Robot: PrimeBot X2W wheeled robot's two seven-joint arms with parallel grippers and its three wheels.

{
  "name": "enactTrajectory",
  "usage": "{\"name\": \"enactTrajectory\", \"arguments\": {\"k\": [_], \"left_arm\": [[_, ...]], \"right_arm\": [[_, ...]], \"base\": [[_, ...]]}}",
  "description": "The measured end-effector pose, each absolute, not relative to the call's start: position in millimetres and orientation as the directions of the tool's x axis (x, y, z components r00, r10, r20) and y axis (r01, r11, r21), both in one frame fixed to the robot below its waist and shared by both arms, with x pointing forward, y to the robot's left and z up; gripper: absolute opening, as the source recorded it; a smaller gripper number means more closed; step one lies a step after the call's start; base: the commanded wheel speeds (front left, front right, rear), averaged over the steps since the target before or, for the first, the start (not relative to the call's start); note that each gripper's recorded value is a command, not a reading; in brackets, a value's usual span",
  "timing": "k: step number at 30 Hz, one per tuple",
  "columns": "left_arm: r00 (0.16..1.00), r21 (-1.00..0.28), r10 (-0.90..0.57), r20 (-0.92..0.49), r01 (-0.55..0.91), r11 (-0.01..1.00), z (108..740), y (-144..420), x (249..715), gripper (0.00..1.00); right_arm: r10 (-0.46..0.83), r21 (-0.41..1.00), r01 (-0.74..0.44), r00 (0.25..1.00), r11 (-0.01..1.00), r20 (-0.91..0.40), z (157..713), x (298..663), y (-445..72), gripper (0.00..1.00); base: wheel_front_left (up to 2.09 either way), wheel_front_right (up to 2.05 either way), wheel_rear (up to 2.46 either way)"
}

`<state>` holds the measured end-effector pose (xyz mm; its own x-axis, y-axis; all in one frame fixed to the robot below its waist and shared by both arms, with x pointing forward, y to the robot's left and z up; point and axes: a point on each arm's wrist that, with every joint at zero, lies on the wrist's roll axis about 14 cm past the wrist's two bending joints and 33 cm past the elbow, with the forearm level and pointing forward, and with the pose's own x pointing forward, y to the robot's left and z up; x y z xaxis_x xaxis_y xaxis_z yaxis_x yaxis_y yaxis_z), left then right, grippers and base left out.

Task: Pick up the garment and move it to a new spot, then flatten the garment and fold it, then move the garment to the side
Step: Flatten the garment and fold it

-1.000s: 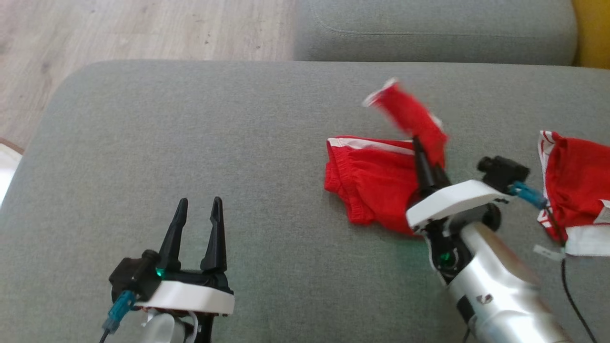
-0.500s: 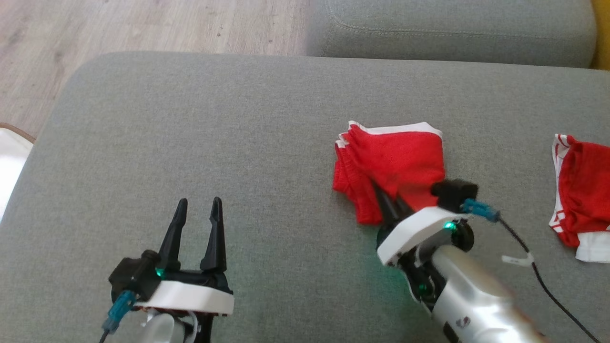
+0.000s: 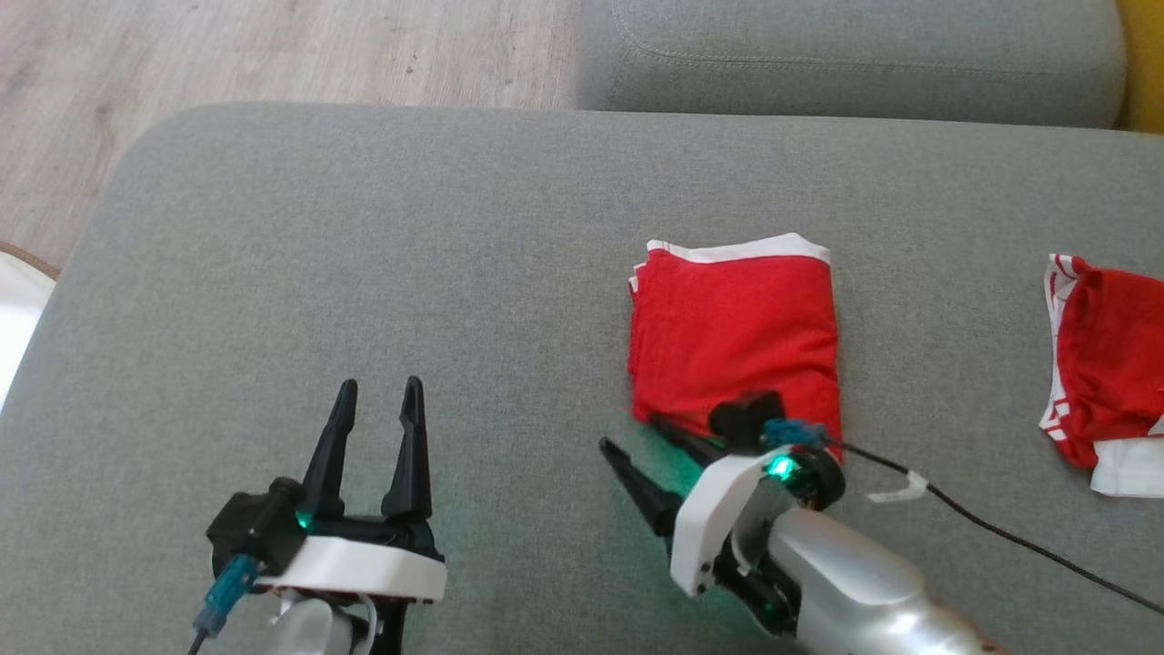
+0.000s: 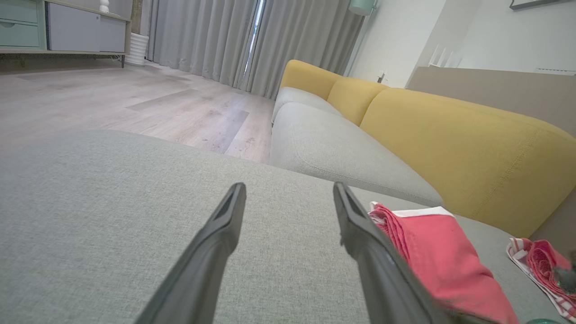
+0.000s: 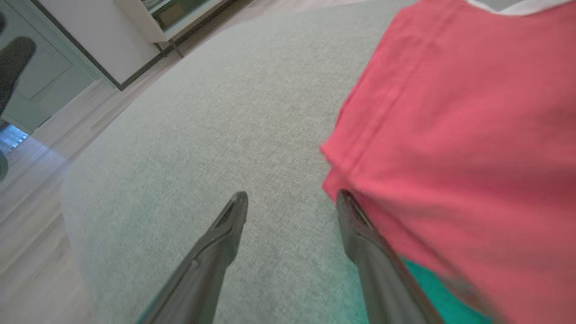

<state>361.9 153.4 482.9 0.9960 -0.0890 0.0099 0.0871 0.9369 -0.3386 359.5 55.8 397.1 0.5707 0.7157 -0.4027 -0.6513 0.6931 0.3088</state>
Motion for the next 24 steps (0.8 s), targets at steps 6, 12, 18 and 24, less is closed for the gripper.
{"name": "enactTrajectory", "arguments": {"k": [6, 12, 18, 24], "left_arm": [[0.995, -0.345, -0.095, 0.013, 0.093, 0.934, 484, 151, 363, 1.0], [0.995, -0.354, -0.103, 0.02, 0.103, 0.93, 486, 148, 366, 1.0], [0.991, -0.354, -0.118, 0.056, 0.131, 0.926, 497, 143, 372, 1.0], [0.983, -0.355, -0.157, 0.1, 0.182, 0.917, 510, 129, 380, 1.0]], "right_arm": [[0.74, 0.298, -0.689, 0.528, 0.66, -0.417, 396, 348, 64, 1.0], [0.722, 0.297, -0.658, 0.618, 0.692, -0.312, 422, 372, 56, 1.0], [0.626, 0.237, -0.582, 0.754, 0.778, -0.2, 454, 417, 19, 1.0], [0.437, 0.164, -0.424, 0.898, 0.891, -0.055, 498, 459, -58, 1.0]], "base": [[0.0, 0.0, 0.0], [0.0, 0.0, 0.0], [0.0, 0.0, 0.0], [0.0, 0.0, 0.0]]}}
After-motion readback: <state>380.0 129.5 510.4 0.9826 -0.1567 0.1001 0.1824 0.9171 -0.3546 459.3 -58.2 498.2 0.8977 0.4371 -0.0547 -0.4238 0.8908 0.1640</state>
